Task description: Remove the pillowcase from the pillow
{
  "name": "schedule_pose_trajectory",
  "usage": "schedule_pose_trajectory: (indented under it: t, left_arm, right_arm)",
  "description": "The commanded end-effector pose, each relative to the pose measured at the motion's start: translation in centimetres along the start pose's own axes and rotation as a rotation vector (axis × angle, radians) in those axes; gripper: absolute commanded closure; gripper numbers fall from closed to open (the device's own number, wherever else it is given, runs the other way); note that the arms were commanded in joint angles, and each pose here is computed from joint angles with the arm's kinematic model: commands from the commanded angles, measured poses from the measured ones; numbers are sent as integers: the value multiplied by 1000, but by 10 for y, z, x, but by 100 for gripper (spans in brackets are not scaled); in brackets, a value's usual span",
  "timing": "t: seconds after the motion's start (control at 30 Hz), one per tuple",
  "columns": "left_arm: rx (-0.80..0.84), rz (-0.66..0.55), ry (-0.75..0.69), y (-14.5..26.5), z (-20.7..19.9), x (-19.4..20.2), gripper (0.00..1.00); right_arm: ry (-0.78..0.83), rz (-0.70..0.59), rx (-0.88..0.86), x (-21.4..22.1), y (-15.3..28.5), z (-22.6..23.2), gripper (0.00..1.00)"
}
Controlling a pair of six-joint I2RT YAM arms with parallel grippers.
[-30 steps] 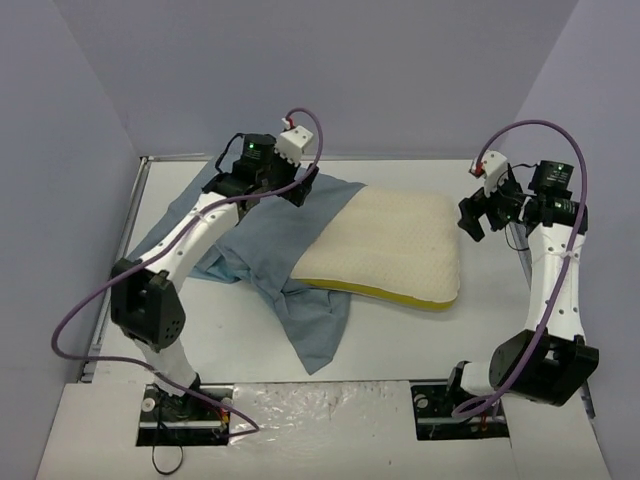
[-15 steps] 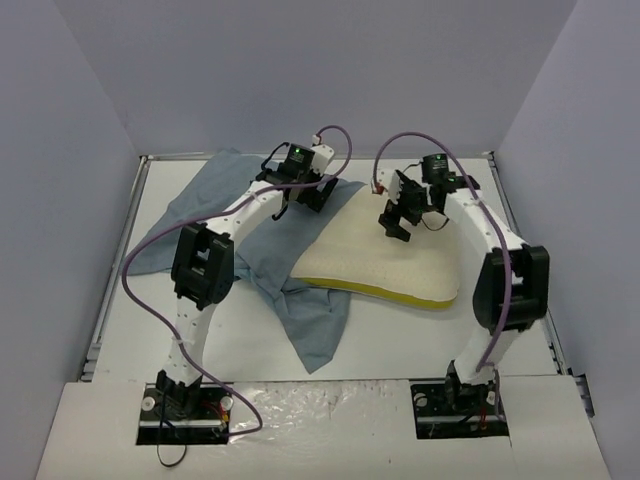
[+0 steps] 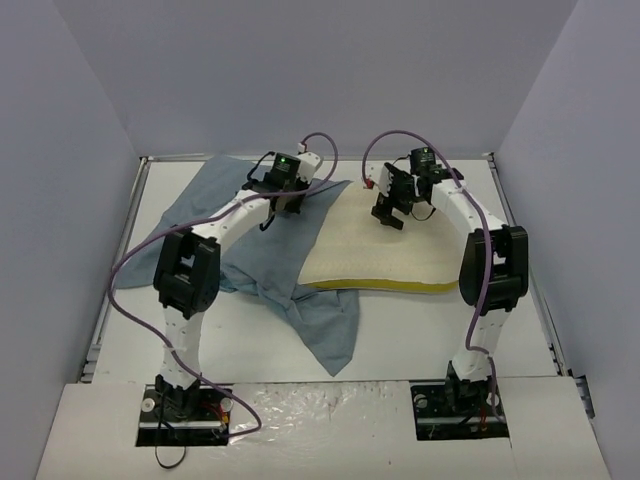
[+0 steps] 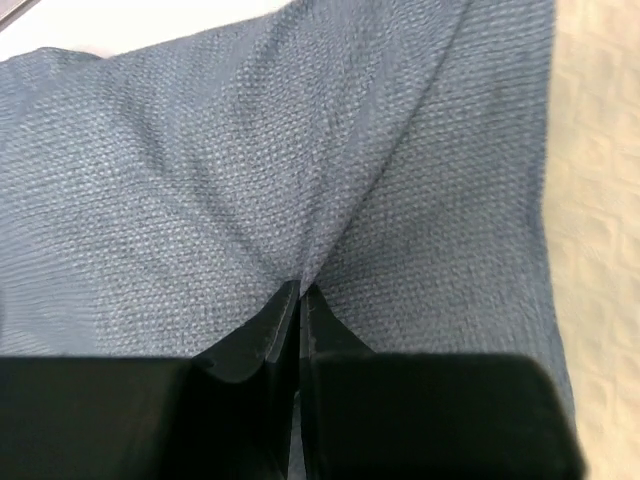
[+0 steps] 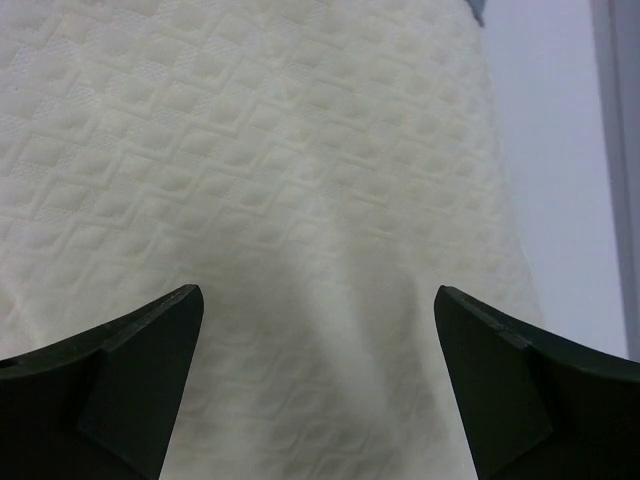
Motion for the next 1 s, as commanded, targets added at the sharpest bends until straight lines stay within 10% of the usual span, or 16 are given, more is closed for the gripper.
schedule_pose_trajectory:
  t: [0.0,0.77,0.87,0.97]
  left_arm:
    - [40,-149,61,62,9,-43,98]
    - [124,-138,-1,122,-8,1,98]
    - [107,-148,9,123,-6,1,98]
    - [84,-170,31,124,-2,-1,98]
  right_arm:
    - [127,-85,131,-37,41,-38,4]
    - [214,32,-115,-28,-110,-16,10]
    - [204,54,-175,-16,-119,-3,30]
    - [168,47,-190,-15,-115,-1,77]
Point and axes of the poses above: each gripper's point midway between its finger pads, its own y axis back along the fingers, its own z axis along the line the jaws close on, x = y × z, the point moved 5 cm from there along y, back along the fingers, and after that the axes turned 12 degrees about y, right-handed, at the moved point
